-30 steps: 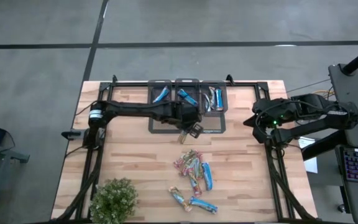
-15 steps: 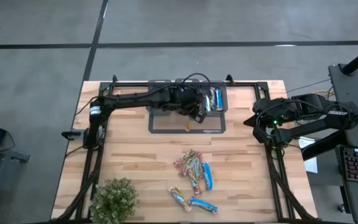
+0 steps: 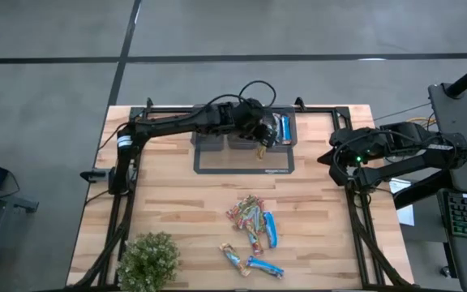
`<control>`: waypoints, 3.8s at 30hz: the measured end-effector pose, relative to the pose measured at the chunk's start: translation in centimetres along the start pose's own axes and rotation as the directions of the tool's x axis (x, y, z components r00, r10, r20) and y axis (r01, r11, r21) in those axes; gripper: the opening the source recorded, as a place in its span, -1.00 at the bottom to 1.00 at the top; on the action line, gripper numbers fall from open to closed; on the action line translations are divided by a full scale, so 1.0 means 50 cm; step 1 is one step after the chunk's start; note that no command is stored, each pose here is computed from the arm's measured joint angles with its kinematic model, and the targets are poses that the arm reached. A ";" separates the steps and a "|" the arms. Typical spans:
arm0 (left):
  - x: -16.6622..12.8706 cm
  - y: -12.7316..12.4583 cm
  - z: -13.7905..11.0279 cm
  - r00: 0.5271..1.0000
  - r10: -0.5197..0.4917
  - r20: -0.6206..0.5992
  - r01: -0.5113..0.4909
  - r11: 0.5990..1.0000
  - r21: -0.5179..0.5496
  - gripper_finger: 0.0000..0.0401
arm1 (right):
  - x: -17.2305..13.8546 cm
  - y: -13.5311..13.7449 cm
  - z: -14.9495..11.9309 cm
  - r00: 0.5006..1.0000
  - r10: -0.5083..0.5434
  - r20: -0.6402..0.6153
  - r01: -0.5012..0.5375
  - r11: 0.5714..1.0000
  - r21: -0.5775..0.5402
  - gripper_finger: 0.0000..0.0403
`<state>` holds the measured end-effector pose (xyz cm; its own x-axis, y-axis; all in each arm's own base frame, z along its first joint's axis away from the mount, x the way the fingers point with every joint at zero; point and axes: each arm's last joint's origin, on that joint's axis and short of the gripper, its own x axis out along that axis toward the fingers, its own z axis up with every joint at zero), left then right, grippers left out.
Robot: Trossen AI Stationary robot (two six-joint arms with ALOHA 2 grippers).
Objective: Pick and place Granola Bars by type
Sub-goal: Put the yellow granola bar into the right black bin
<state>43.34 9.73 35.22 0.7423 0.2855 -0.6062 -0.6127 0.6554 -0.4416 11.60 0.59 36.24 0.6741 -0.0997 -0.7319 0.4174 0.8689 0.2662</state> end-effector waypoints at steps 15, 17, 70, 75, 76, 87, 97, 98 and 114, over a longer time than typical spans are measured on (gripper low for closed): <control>0.006 0.049 0.062 0.995 -0.045 0.087 0.049 0.998 -0.040 -0.72 | 0.000 -0.001 0.001 1.000 -0.020 0.013 0.020 1.000 0.000 -0.96; 0.006 0.059 0.070 0.995 -0.038 0.097 0.043 0.998 -0.044 -0.72 | 0.000 -0.001 0.001 1.000 -0.020 0.013 0.020 1.000 0.000 -0.96; 0.218 0.177 0.080 0.982 -0.141 0.124 0.170 0.946 -0.277 -0.72 | 0.008 -0.005 -0.003 0.998 -0.065 0.022 0.063 0.996 0.067 -0.96; 0.236 0.203 0.081 0.986 -0.117 0.120 0.149 0.938 -0.312 -0.72 | 0.013 -0.006 -0.005 0.997 -0.078 0.018 0.077 0.995 0.066 -0.96; 0.239 0.207 0.081 0.986 -0.114 0.120 0.147 0.935 -0.323 -0.72 | 0.014 -0.006 -0.006 0.997 -0.079 0.018 0.078 0.995 0.066 -0.96; 0.270 0.225 0.064 0.991 -0.113 0.073 0.133 0.906 -0.401 -0.72 | 0.022 -0.008 -0.011 0.996 -0.090 0.005 0.089 0.994 0.062 -0.96; 0.296 0.237 0.047 0.994 -0.106 0.036 0.112 0.902 -0.416 -0.72 | 0.023 -0.008 -0.011 0.996 -0.090 0.005 0.089 0.994 0.062 -0.96; 0.298 0.238 0.046 0.994 -0.105 0.034 0.110 0.902 -0.417 -0.72 | 0.023 -0.008 -0.011 0.996 -0.090 0.005 0.089 0.994 0.062 -0.96; 0.298 0.245 0.048 0.995 -0.089 0.040 0.098 0.904 -0.417 -0.63 | 0.023 -0.008 -0.011 0.996 -0.090 0.004 0.089 0.994 0.066 -0.96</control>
<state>47.56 23.72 22.36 0.8042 0.2532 -0.5377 -0.5943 0.3284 -0.7342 11.88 0.39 34.96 0.6366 -0.1795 -0.7500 0.5152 0.8227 0.2404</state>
